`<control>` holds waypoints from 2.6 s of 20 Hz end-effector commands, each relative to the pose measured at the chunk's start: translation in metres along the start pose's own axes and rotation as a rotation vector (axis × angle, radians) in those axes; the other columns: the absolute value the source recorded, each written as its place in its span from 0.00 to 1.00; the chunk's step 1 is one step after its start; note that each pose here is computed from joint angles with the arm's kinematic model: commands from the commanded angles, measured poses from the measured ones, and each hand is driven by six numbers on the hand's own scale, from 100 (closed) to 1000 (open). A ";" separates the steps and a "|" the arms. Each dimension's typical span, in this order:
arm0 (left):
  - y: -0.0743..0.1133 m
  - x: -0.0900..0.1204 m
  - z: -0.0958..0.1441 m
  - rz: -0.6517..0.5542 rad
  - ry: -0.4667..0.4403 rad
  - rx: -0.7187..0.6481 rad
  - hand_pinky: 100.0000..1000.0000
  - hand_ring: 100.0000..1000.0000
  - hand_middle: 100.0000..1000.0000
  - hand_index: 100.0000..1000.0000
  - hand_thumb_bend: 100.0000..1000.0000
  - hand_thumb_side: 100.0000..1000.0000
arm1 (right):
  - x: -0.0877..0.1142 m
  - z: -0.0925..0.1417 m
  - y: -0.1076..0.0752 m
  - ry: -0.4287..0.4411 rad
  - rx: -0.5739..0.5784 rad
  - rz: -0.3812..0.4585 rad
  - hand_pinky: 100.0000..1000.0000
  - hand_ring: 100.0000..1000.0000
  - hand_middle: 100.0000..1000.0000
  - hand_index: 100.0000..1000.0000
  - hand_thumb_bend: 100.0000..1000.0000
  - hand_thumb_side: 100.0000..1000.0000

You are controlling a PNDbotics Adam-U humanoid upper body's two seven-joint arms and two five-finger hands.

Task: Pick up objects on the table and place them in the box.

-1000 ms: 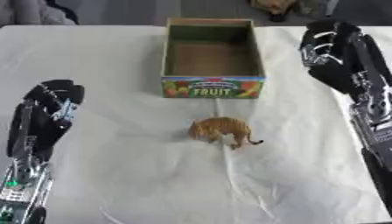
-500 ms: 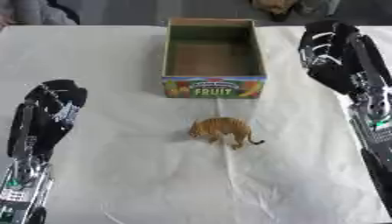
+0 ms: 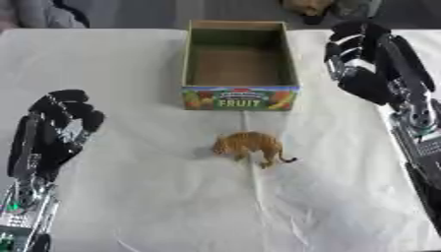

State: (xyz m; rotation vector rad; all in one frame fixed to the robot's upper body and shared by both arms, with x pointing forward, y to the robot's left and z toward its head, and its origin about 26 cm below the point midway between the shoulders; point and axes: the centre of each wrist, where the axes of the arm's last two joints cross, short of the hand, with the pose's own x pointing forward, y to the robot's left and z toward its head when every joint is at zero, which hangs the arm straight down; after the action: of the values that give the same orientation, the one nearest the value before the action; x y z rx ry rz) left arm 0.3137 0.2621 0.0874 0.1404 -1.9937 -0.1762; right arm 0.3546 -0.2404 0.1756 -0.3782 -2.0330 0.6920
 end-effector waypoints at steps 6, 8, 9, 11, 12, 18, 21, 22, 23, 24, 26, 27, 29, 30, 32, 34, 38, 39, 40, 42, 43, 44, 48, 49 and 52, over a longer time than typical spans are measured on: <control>0.001 0.007 -0.003 -0.021 -0.029 -0.025 0.60 0.57 0.55 0.64 0.82 0.40 | 0.006 -0.014 -0.003 -0.039 0.145 0.128 0.55 0.61 0.63 0.77 0.28 0.19; 0.000 0.008 -0.004 -0.023 -0.030 -0.029 0.60 0.57 0.55 0.64 0.81 0.40 | 0.006 -0.017 0.000 -0.045 0.184 0.146 0.56 0.61 0.63 0.77 0.31 0.20; 0.000 0.008 -0.004 -0.023 -0.030 -0.031 0.60 0.57 0.55 0.64 0.81 0.40 | 0.007 -0.019 0.002 -0.047 0.205 0.156 0.56 0.62 0.64 0.77 0.34 0.21; -0.001 0.008 -0.004 -0.024 -0.030 -0.033 0.60 0.57 0.55 0.64 0.80 0.40 | 0.007 -0.021 0.005 -0.051 0.243 0.174 0.56 0.62 0.64 0.77 0.37 0.23; -0.001 0.008 -0.004 -0.024 -0.030 -0.034 0.60 0.57 0.55 0.64 0.80 0.40 | 0.007 -0.023 0.007 -0.053 0.262 0.182 0.56 0.62 0.64 0.77 0.37 0.23; -0.001 0.008 -0.004 -0.023 -0.030 -0.035 0.60 0.57 0.55 0.64 0.80 0.40 | 0.003 -0.029 0.022 -0.047 0.366 0.199 0.57 0.62 0.64 0.77 0.36 0.23; -0.001 0.009 -0.004 -0.023 -0.030 -0.037 0.60 0.57 0.55 0.64 0.79 0.40 | -0.003 -0.030 0.032 -0.036 0.418 0.197 0.57 0.63 0.64 0.77 0.36 0.25; -0.001 0.009 -0.005 -0.023 -0.030 -0.037 0.60 0.57 0.55 0.64 0.79 0.40 | -0.005 -0.030 0.036 -0.032 0.437 0.198 0.57 0.63 0.64 0.77 0.36 0.25; -0.001 0.009 -0.005 -0.023 -0.029 -0.037 0.60 0.57 0.55 0.64 0.79 0.40 | -0.007 -0.030 0.040 -0.029 0.453 0.199 0.57 0.63 0.64 0.77 0.35 0.25; -0.002 0.009 -0.005 -0.023 -0.030 -0.038 0.60 0.57 0.55 0.64 0.79 0.40 | -0.009 -0.030 0.043 -0.026 0.471 0.201 0.57 0.63 0.64 0.77 0.35 0.25; -0.002 0.009 -0.005 -0.022 -0.030 -0.040 0.60 0.57 0.55 0.64 0.79 0.41 | -0.013 -0.030 0.049 -0.021 0.497 0.203 0.57 0.63 0.64 0.77 0.35 0.26; -0.002 0.009 -0.005 -0.022 -0.029 -0.040 0.60 0.57 0.55 0.64 0.79 0.41 | -0.014 -0.030 0.052 -0.019 0.508 0.204 0.57 0.63 0.64 0.77 0.35 0.26; -0.002 0.009 -0.005 -0.022 -0.030 -0.041 0.60 0.57 0.55 0.64 0.79 0.41 | -0.018 -0.030 0.055 -0.016 0.521 0.207 0.57 0.63 0.64 0.77 0.35 0.26; -0.002 0.009 -0.005 -0.022 -0.030 -0.041 0.60 0.57 0.55 0.64 0.79 0.41 | -0.019 -0.030 0.056 -0.016 0.523 0.207 0.57 0.63 0.64 0.77 0.35 0.26; -0.002 0.009 -0.004 -0.022 -0.029 -0.041 0.60 0.57 0.55 0.64 0.79 0.41 | -0.023 -0.029 0.058 -0.004 0.537 0.207 0.57 0.63 0.64 0.77 0.34 0.27; -0.002 0.009 -0.004 -0.022 -0.029 -0.041 0.60 0.57 0.55 0.64 0.79 0.41 | -0.028 -0.028 0.060 0.007 0.547 0.208 0.57 0.63 0.64 0.77 0.34 0.27; -0.001 0.009 -0.004 -0.023 -0.030 -0.042 0.60 0.57 0.55 0.64 0.79 0.41 | -0.034 -0.026 0.061 0.019 0.559 0.215 0.57 0.63 0.65 0.77 0.33 0.28; -0.001 0.009 -0.004 -0.023 -0.029 -0.042 0.60 0.57 0.55 0.64 0.79 0.41 | -0.034 -0.026 0.061 0.020 0.562 0.217 0.57 0.63 0.65 0.77 0.34 0.28; -0.001 0.008 -0.004 -0.024 -0.028 -0.042 0.60 0.57 0.55 0.64 0.79 0.41 | -0.035 -0.025 0.060 0.020 0.568 0.222 0.58 0.63 0.65 0.77 0.34 0.27; -0.001 0.008 -0.004 -0.025 -0.027 -0.042 0.60 0.57 0.55 0.64 0.79 0.41 | -0.036 -0.025 0.059 0.017 0.581 0.234 0.58 0.63 0.65 0.77 0.35 0.27; -0.001 0.008 -0.004 -0.025 -0.028 -0.042 0.60 0.57 0.55 0.64 0.79 0.41 | -0.036 -0.025 0.059 0.016 0.588 0.239 0.58 0.63 0.65 0.77 0.34 0.27; -0.001 0.008 -0.004 -0.025 -0.028 -0.043 0.60 0.57 0.55 0.64 0.79 0.41 | -0.036 -0.024 0.058 0.015 0.595 0.245 0.58 0.64 0.65 0.77 0.34 0.28; 0.000 0.008 -0.003 -0.027 -0.026 -0.043 0.60 0.57 0.55 0.64 0.79 0.41 | -0.036 -0.023 0.056 0.007 0.622 0.263 0.58 0.64 0.65 0.77 0.35 0.28; 0.000 0.008 -0.003 -0.027 -0.025 -0.043 0.60 0.57 0.55 0.64 0.79 0.41 | -0.035 -0.022 0.055 0.002 0.630 0.268 0.59 0.64 0.65 0.77 0.35 0.28; 0.000 0.007 -0.003 -0.027 -0.025 -0.044 0.60 0.57 0.55 0.64 0.79 0.41 | -0.032 -0.022 0.055 -0.017 0.652 0.284 0.59 0.64 0.65 0.77 0.36 0.28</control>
State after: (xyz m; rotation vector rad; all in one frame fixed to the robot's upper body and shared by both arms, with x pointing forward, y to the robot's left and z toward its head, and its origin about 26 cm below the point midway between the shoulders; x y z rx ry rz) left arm 0.3136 0.2595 0.0876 0.1328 -1.9871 -0.2220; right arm 0.3896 -0.2001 0.1197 -0.2340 -1.6560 1.4421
